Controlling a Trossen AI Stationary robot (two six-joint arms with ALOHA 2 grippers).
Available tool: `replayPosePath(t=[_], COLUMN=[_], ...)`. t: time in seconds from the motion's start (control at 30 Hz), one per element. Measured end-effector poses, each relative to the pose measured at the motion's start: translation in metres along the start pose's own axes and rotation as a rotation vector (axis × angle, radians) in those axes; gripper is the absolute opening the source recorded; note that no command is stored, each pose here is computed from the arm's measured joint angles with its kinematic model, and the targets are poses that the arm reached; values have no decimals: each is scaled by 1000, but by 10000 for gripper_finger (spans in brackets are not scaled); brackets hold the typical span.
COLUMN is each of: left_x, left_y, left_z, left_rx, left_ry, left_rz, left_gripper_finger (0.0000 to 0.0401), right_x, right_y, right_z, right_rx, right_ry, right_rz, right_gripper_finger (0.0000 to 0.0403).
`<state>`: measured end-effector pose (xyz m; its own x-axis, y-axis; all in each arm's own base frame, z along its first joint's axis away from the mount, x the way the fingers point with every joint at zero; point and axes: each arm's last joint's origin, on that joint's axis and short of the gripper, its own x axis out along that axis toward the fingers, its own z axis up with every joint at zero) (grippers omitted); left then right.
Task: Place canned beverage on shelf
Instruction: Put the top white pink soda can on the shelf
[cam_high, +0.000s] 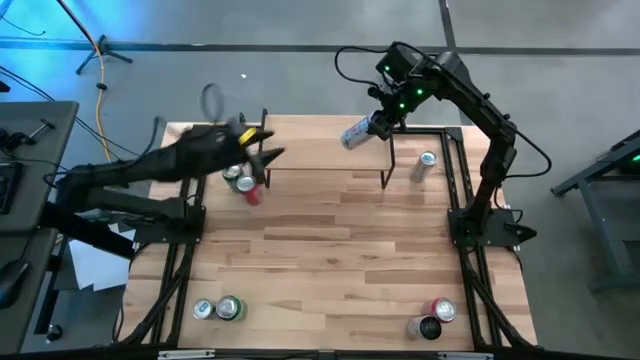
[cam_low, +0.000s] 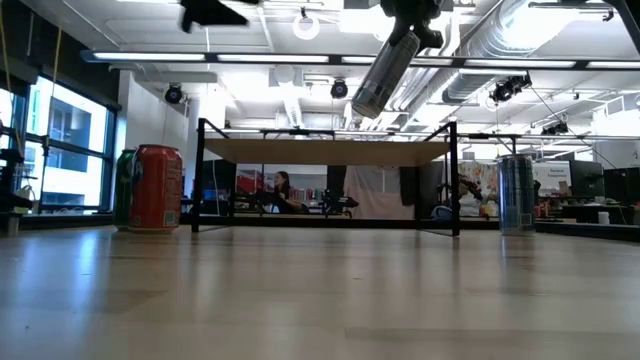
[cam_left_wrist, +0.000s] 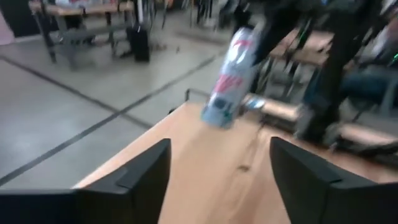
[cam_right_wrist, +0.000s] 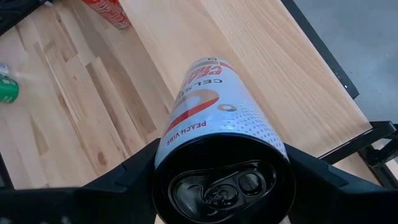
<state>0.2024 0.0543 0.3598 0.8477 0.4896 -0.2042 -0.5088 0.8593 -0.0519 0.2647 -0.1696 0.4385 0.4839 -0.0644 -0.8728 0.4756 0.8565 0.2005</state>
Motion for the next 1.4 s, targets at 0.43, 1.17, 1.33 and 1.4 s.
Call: replayPosePath(t=[0.43,1.17,1.33,1.4], left_x=[118,195,201,201], left_y=[34,22,15,10], left_z=[9,-33,-31,-27], left_rx=[-41,-121,-117,-77], left_ry=[122,27,23,11], left_rz=[-258,-455,-544,-572], left_gripper_finger=[290,290,290,290], right_x=[0,2,3,3], right_y=[0,14,19,20], right_z=[0,-1,-1,-1], right_rx=[-29,-191,-230,-228], right_ry=[0,2,0,0], right_rz=[4,107,111,117], right_gripper_finger=[255,259,259,259])
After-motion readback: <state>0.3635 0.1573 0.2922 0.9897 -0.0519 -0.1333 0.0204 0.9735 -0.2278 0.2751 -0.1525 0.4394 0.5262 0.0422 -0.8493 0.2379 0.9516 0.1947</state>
